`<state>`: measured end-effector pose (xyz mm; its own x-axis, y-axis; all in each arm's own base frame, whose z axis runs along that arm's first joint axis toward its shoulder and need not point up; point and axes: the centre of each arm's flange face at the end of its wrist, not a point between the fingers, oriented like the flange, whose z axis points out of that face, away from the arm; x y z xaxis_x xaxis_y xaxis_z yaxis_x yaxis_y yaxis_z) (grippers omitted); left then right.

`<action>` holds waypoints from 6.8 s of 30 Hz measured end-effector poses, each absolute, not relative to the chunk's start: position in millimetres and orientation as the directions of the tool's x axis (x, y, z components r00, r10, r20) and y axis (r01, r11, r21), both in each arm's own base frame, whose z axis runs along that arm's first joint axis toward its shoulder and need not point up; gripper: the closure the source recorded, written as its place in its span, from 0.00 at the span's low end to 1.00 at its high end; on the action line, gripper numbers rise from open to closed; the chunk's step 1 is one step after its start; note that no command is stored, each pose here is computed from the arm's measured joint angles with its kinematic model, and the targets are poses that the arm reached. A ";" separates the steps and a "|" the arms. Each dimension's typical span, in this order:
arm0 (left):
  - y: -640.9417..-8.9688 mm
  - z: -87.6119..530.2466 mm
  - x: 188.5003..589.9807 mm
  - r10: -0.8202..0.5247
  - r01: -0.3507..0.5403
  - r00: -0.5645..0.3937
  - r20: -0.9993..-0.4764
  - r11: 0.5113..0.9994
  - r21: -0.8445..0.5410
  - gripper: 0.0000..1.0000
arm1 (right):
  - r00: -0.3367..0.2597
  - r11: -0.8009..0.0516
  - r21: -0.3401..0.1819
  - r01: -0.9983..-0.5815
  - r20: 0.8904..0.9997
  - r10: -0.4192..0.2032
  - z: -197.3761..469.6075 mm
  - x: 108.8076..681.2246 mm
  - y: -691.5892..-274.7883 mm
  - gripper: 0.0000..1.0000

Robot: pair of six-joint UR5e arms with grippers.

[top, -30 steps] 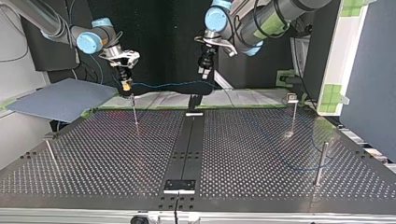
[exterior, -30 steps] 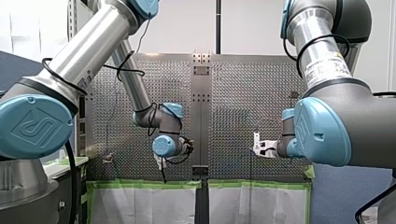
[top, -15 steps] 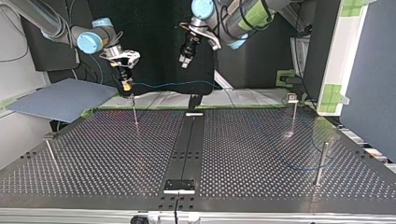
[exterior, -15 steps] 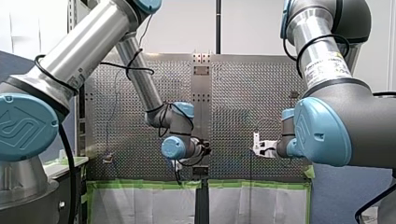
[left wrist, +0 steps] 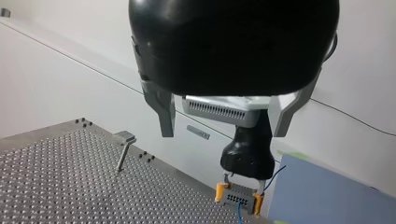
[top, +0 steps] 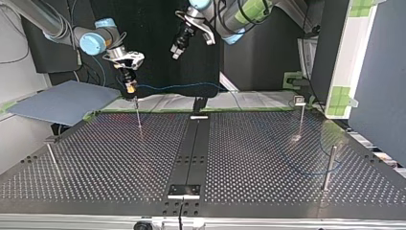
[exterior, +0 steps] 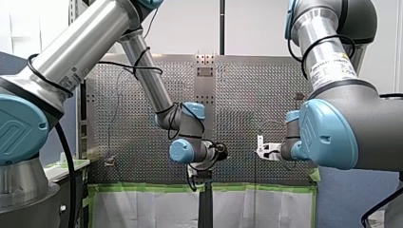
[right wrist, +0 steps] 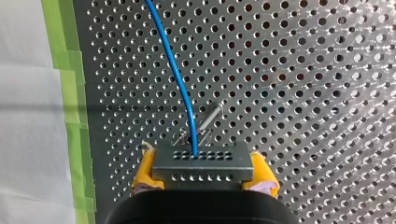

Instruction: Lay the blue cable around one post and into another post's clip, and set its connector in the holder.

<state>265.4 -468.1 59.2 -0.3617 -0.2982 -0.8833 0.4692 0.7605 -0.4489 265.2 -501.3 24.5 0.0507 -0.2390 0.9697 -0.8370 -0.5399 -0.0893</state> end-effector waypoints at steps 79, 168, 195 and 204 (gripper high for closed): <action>-550.6 -30.4 370.3 -0.326 0.365 -0.420 -0.847 0.794 -0.486 0.00 | 0.016 -0.652 -0.156 -0.742 0.968 -0.250 26.9 286.8 -489.5 1.00; -616.8 -29.7 396.4 -0.368 0.375 -0.324 -0.872 0.796 -0.475 1.00 | 0.004 -0.521 -0.153 -0.840 0.958 -0.287 20.0 253.1 -501.8 1.00; -662.1 -18.5 404.4 -0.379 0.395 -0.319 -0.868 0.780 -0.486 1.00 | -0.088 -0.481 -0.219 -0.849 0.956 -0.280 19.2 219.9 -521.9 1.00; -664.1 -13.3 408.1 -0.391 0.382 -0.305 -0.868 0.785 -0.488 1.00 | -0.134 -0.486 -0.261 -0.834 0.951 -0.279 20.5 213.0 -527.6 1.00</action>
<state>408.1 -664.1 -13.3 -0.3047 -0.3913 -0.8683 0.3820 0.7850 -0.4878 213.0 -527.6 20.5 -0.1343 -0.2790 0.9508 -0.8341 -0.4863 -0.2605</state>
